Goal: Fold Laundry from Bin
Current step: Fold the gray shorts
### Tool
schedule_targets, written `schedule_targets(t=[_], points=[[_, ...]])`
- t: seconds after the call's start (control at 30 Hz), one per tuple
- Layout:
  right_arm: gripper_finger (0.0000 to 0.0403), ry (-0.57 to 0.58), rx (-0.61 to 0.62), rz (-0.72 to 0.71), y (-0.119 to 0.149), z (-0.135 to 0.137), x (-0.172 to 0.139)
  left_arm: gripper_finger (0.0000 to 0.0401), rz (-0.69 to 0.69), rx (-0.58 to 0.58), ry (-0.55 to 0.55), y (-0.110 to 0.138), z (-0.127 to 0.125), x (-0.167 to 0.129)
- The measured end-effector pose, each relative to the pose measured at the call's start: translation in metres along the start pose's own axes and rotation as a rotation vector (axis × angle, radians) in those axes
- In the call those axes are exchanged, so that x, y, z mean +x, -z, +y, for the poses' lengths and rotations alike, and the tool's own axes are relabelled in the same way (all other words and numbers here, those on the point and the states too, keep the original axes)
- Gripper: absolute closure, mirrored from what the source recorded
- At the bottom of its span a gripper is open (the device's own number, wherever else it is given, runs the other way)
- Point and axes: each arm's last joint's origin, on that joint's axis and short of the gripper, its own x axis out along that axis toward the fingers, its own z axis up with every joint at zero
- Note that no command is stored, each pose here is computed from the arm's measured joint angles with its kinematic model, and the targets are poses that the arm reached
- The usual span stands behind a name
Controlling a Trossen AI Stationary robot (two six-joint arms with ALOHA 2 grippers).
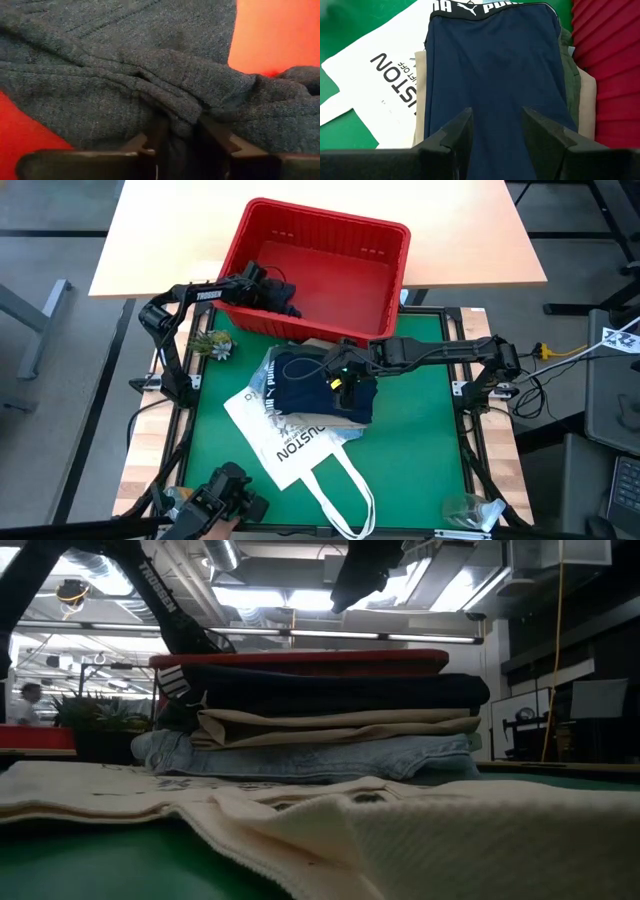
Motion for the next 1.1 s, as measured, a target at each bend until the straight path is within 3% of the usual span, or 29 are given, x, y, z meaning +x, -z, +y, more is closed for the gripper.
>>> schedule_targets(t=[0.47, 0.77, 1.1], points=[[0.0237, 0.0, 0.0, 0.0, 0.0, 0.0, 0.0, 0.0369, -0.043, 0.005, 0.044, -0.004, -0.001, 0.0], [0.0237, 0.0, 0.0, 0.001, 0.0, 0.0, 0.0, 0.0378, -0.114, -0.054, 0.18, -0.011, -0.005, 0.002], [0.0237, 0.0, 0.0, 0.001, 0.0, 0.0, 0.0, 0.0379, -0.339, -0.124, 0.434, -0.038, -0.014, -0.009]])
